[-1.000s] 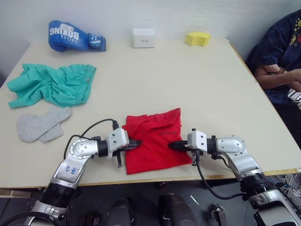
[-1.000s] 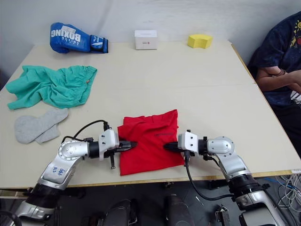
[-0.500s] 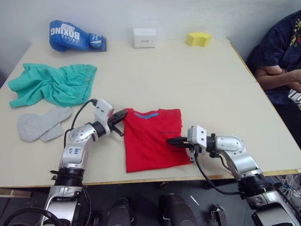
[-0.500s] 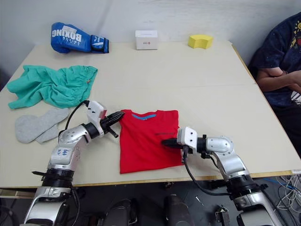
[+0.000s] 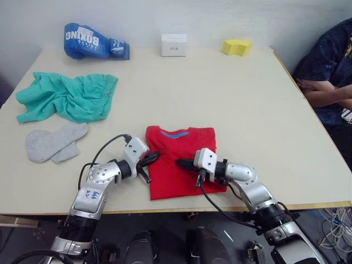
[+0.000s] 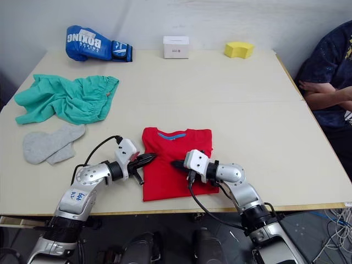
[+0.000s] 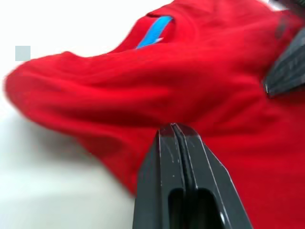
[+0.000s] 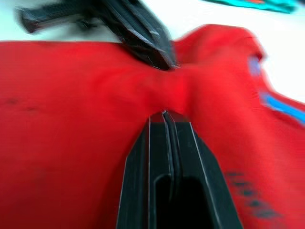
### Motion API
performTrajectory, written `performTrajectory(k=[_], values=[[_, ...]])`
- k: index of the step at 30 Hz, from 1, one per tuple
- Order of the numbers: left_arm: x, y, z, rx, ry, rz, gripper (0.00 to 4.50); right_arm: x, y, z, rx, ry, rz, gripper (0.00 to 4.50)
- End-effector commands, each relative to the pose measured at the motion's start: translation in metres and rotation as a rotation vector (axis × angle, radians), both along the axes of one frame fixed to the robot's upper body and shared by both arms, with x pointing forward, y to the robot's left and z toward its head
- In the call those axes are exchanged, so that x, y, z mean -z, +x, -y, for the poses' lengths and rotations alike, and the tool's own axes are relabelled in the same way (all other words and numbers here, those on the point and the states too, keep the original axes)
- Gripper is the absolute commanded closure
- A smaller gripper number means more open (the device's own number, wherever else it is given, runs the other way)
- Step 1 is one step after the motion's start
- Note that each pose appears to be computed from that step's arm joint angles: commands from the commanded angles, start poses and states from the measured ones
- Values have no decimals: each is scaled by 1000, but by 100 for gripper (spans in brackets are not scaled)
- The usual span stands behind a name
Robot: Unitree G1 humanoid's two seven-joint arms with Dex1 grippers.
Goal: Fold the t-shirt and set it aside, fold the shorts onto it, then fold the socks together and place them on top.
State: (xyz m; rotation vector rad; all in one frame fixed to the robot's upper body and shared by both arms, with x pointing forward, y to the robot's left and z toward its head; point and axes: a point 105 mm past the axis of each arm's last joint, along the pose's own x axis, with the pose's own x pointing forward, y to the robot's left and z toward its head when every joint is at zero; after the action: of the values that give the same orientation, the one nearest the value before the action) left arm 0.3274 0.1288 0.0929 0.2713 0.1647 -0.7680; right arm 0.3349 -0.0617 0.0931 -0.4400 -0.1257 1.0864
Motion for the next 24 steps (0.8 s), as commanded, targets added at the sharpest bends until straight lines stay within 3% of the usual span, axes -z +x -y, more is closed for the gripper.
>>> performTrajectory(k=[1,7,10,13,15,17,24], values=[[17,-6,-15,-62,63,-80,448,-3,28,46,217,41,-12,448],[9,-5,-19,-50,65,-76,448,-9,54,89,398,88,15,448],[-5,-1,-18,-21,17,-8,448,-23,55,86,352,118,34,448],[-33,-7,-9,87,-116,53,448,-46,53,75,286,173,67,448],[-53,-12,-5,155,-219,71,448,-64,45,55,186,205,91,448],[-61,-8,-5,151,-241,85,448,-73,37,34,90,197,100,448],[-35,28,-5,-23,-109,53,448,-42,35,-8,-68,-10,48,448]])
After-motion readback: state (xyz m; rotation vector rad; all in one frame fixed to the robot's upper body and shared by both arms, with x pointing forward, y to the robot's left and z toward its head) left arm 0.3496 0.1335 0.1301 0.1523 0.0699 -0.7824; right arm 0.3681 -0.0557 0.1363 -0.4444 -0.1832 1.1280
